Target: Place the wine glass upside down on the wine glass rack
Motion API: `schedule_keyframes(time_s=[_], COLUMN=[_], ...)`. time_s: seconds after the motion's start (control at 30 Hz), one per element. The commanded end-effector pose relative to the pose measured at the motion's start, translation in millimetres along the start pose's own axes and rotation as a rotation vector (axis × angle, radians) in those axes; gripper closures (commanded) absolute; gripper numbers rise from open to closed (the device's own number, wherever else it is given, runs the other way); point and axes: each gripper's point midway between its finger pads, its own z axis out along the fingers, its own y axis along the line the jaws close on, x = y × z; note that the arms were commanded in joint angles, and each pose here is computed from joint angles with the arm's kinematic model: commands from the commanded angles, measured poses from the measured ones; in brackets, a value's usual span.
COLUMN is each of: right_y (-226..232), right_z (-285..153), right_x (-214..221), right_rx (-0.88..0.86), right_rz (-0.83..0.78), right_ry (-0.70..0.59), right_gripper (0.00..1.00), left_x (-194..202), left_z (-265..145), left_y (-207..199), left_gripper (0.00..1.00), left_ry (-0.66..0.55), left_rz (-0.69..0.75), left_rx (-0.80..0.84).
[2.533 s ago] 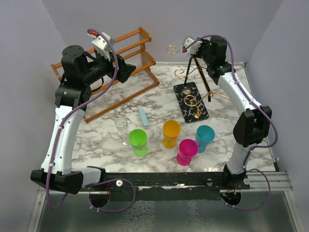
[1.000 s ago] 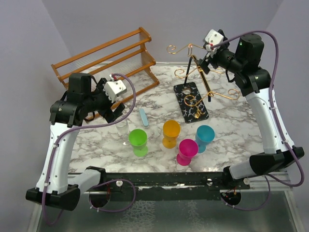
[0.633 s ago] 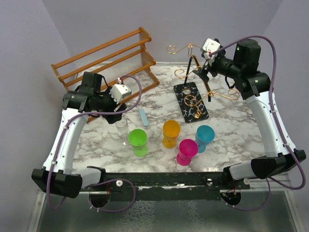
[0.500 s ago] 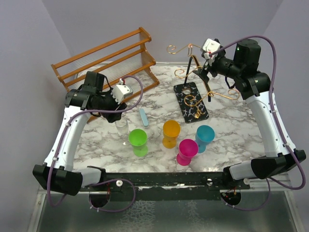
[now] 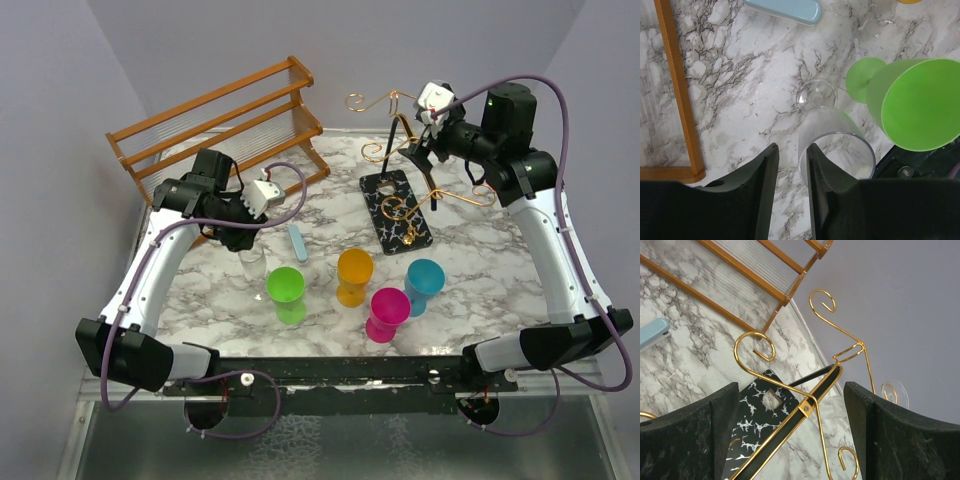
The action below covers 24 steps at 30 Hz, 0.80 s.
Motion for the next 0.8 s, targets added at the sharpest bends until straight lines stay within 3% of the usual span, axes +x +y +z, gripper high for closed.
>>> schedule_keyframes(time_s=[0.0, 0.13, 0.33, 0.57, 0.77], right_y=[5.9, 6.2, 4.5, 2.2, 3.9], right_z=[-3.9, -3.6, -5.3, -9.6, -12.0], right_x=[-6.1, -5.8, -6.5, -7.9, -13.8], right_rx=[-0.013, -0.013, -0.003, 0.017, 0.006], right_rz=[0.012, 0.012, 0.014, 0.020, 0.027], right_ry=[-0.019, -0.018, -0.016, -0.012, -0.027], right_gripper=[0.16, 0.16, 0.16, 0.15, 0.13], left_x=[1.8, 3.4, 1.9, -22.7, -69.3], left_z=[5.9, 6.0, -4.5, -47.0, -91.4], left_y=[-1.6, -0.3, 4.9, 27.2, 44.3], left_gripper=[0.70, 0.79, 1.00, 1.00, 1.00], left_ry=[0.019, 0.031, 0.060, 0.018, -0.144], left_rz=[0.003, 0.019, 0.058, 0.137, 0.169], left_rx=[0.009, 0.006, -0.013, -0.175, -0.330])
